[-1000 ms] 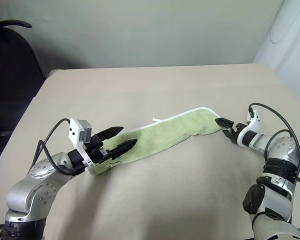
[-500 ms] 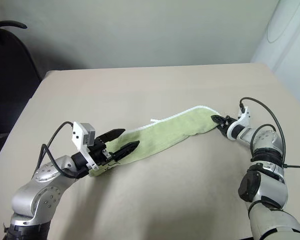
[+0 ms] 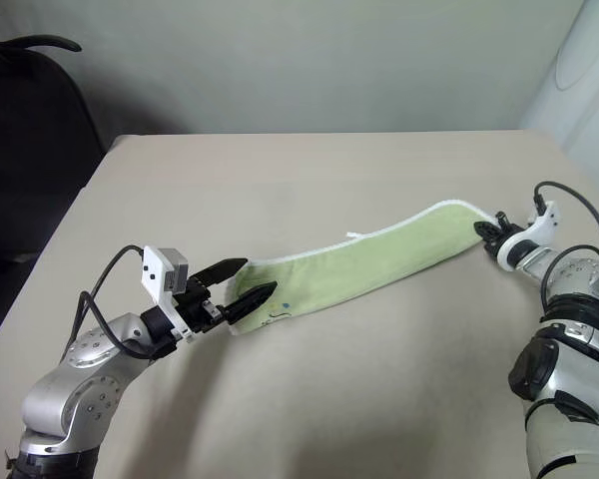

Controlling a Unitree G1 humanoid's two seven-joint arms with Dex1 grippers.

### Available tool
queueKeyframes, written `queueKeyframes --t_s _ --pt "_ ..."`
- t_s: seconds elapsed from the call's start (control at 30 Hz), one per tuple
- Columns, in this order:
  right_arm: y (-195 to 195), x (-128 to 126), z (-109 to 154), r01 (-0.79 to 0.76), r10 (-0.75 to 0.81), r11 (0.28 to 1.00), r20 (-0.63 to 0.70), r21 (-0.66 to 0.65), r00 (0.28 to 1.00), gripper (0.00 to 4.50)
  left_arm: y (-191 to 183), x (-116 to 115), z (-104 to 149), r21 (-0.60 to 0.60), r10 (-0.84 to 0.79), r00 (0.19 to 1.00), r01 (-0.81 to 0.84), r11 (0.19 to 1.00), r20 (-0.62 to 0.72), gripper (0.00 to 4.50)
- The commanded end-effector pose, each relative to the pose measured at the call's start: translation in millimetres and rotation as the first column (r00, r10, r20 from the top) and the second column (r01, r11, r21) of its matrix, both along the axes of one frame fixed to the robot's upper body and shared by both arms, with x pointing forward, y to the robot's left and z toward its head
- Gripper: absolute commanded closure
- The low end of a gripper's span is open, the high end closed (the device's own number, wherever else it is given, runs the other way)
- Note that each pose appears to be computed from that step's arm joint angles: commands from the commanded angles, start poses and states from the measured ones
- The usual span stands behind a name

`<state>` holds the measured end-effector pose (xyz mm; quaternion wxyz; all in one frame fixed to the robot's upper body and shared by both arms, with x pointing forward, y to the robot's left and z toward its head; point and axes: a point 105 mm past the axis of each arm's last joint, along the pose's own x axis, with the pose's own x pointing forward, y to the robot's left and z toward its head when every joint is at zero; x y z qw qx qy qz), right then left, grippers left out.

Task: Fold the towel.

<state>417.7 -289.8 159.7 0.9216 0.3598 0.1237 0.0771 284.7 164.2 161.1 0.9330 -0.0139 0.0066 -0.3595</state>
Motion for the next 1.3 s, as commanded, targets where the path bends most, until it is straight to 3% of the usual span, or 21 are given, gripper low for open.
queueKeyframes --t_s 0.03,0.13,0.27,0.37,0.43,0.5,0.57,0.7,0.8,0.9,1.03,1.2,1.3 --pt "8.0 2.9 55.9 -0.056 0.117 0.958 0.205 -0.280 0.972 4.45 -0.5 -1.0 10.0 0.015 -0.007 0.999 0.007 1.000 0.053 0.00" --pt "43.8 -3.9 79.3 -0.149 0.336 0.833 0.273 -0.533 0.901 4.45 -1.3 -0.2 10.1 0.016 -0.010 0.998 0.010 1.000 0.054 0.00" --pt "107.0 -30.8 83.9 -0.264 0.653 0.568 0.231 -0.779 0.721 4.45 -2.1 1.1 10.1 0.016 -0.012 0.998 0.011 1.000 0.057 0.00" --pt "148.5 -55.2 61.8 -0.307 0.818 0.308 0.086 -0.900 0.568 4.45 -3.8 1.4 9.5 0.012 -0.014 0.998 0.013 1.000 0.056 0.00" --pt "158.2 -60.7 39.7 -0.289 0.849 0.153 -0.025 -0.945 0.528 4.45 -5.2 1.1 9.1 0.010 -0.016 0.998 0.015 1.000 0.056 0.00" --pt "165.5 -64.8 17.8 -0.275 0.867 0.032 -0.110 -0.961 0.485 4.45 -6.4 0.8 9.1 0.006 -0.016 0.998 0.016 1.000 0.056 0.00" --pt "171.4 -71.4 2.7 -0.287 0.886 -0.031 -0.159 -0.957 0.435 4.45 -7.3 0.5 8.9 0.003 -0.016 0.998 0.016 1.000 0.056 0.00" --pt "176.3 -72.7 -12.2 -0.282 0.891 -0.066 -0.184 -0.957 0.416 4.45 -7.7 -0.4 8.2 -0.001 -0.011 0.998 0.011 1.000 0.054 0.00" --pt "177.3 -69.3 -13.4 -0.305 0.887 -0.021 -0.158 -0.952 0.434 4.45 -7.8 -1.2 7.5 -0.004 -0.006 0.999 0.006 1.000 0.052 0.00" --pt "177.2 -69.0 -13.2 -0.332 0.889 0.021 -0.135 -0.943 0.438 3.82 -8.0 -1.8 7.0 -0.007 -0.003 0.999 0.003 1.000 0.050 0.00" --pt "178.4 -76.9 -8.6 -0.370 0.904 0.068 -0.100 -0.926 0.415 2.45 -8.8 -4.1 4.7 -0.016 -0.003 0.999 0.004 1.000 0.035 0.00" --pt "177.1 -91.4 10.8 -0.409 0.917 0.194 0.016 -0.892 0.400 0.75 1.0 -7.6 5.9 -0.076 0.037 0.999 -0.036 0.996 0.011 0.00" --pt "167.0 -98.9 24.2 -0.450 0.912 0.274 0.081 -0.850 0.402 0.75 12.0 -10.9 11.3 -0.153 0.075 0.997 -0.075 0.985 -0.010 0.00"
